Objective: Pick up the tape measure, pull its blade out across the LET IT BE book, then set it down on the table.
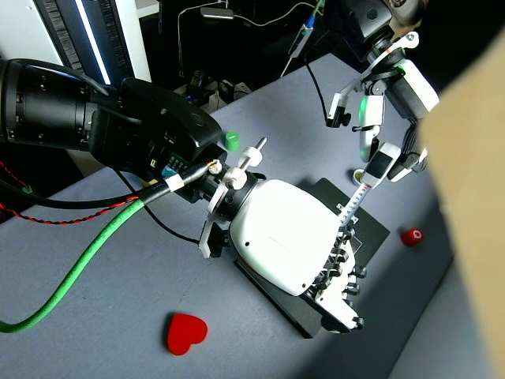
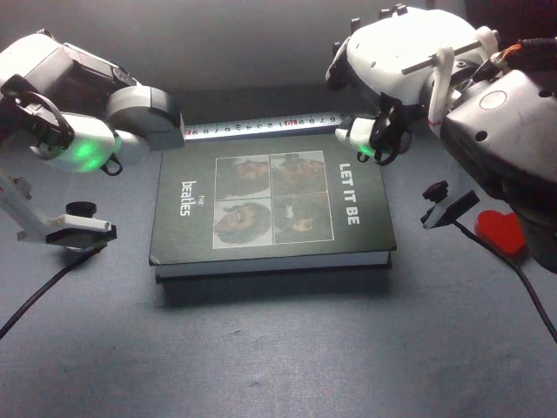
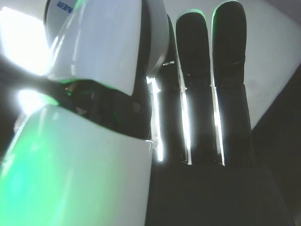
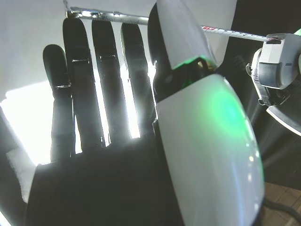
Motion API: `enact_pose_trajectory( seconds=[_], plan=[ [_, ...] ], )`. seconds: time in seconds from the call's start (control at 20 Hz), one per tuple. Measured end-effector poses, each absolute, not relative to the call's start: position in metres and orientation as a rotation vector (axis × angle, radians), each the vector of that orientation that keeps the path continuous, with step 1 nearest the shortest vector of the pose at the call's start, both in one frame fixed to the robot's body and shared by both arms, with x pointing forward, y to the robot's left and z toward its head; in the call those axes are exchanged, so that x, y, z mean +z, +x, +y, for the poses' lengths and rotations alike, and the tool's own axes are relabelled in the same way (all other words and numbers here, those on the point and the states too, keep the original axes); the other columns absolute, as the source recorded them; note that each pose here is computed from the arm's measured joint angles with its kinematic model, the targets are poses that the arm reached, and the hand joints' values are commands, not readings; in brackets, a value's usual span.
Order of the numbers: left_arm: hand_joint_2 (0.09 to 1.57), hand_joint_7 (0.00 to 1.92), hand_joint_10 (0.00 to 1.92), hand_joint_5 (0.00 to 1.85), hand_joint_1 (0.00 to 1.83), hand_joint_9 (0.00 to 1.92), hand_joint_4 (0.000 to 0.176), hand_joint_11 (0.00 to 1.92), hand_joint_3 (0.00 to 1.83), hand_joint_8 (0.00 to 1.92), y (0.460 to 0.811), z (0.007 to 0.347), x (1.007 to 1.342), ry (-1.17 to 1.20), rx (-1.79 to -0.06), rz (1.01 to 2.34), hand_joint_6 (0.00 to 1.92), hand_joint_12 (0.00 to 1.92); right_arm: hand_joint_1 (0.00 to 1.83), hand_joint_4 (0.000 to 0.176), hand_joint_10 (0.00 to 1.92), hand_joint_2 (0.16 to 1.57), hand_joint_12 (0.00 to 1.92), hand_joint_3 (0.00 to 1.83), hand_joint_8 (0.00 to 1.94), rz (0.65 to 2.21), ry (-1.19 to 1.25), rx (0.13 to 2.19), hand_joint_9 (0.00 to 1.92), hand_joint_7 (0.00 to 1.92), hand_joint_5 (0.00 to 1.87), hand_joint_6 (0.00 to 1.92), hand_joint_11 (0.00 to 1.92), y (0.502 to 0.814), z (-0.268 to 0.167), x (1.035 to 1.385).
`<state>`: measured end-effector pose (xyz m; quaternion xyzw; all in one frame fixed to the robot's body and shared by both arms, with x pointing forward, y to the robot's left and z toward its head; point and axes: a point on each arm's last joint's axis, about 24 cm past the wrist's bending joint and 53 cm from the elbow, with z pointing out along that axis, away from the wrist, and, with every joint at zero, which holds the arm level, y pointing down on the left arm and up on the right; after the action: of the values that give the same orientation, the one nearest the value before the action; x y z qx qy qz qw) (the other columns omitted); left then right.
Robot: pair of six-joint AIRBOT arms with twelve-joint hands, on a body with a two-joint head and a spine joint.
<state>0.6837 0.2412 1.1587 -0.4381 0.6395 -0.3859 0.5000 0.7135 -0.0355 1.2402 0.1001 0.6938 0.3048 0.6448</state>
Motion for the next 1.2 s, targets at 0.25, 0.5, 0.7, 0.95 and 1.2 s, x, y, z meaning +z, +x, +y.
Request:
enact_pose_trajectory(
  seconds=[0.25,0.5,0.7,0.95,1.2],
  plan=[
    [1.07,1.10,1.18,1.08,1.39,0.91,0.000,0.84,0.00,0.85,0.6836,0.2411,1.1584,-1.062,-0.934,1.547,0.68,1.04,1.00,0.000,0.09,1.14,1.24,0.00,0.01,1.579,0.228,0.694,0.80,0.85,0.77,0.01,0.29,0.7135,-0.0355,1.2402],
    [1.07,1.09,1.17,1.07,1.39,0.93,0.000,0.83,0.00,0.85,0.6835,0.2413,1.1585,-1.063,-0.934,1.547,0.70,1.06,1.06,0.000,0.13,1.19,1.24,0.00,0.04,1.579,0.228,0.694,0.94,1.05,0.83,1.16,0.41,0.7135,-0.0355,1.2402],
    [1.07,1.09,1.17,1.07,1.39,0.93,0.000,0.83,0.00,0.85,0.6834,0.2409,1.1585,-1.063,-0.935,1.548,0.71,1.05,1.19,0.000,0.21,1.17,1.33,0.00,0.96,1.580,0.226,0.696,1.08,0.99,0.79,1.27,0.61,0.7130,-0.0347,1.2402],
    [1.08,1.08,1.18,1.08,1.38,0.92,0.000,0.84,0.00,0.87,0.6834,0.2405,1.1585,-1.062,-0.936,1.549,0.69,1.06,1.20,0.000,0.25,1.15,1.34,0.00,0.89,1.580,0.227,0.696,1.08,1.03,0.81,1.27,0.64,0.7131,-0.0348,1.2403],
    [1.08,1.09,1.18,1.07,1.38,0.92,0.000,0.83,0.00,0.87,0.6834,0.2405,1.1585,-1.063,-0.937,1.548,0.70,1.06,1.20,0.000,0.29,1.16,1.35,0.00,0.92,1.581,0.226,0.695,1.05,1.02,0.80,1.27,0.60,0.7129,-0.0378,1.2406]
  ],
)
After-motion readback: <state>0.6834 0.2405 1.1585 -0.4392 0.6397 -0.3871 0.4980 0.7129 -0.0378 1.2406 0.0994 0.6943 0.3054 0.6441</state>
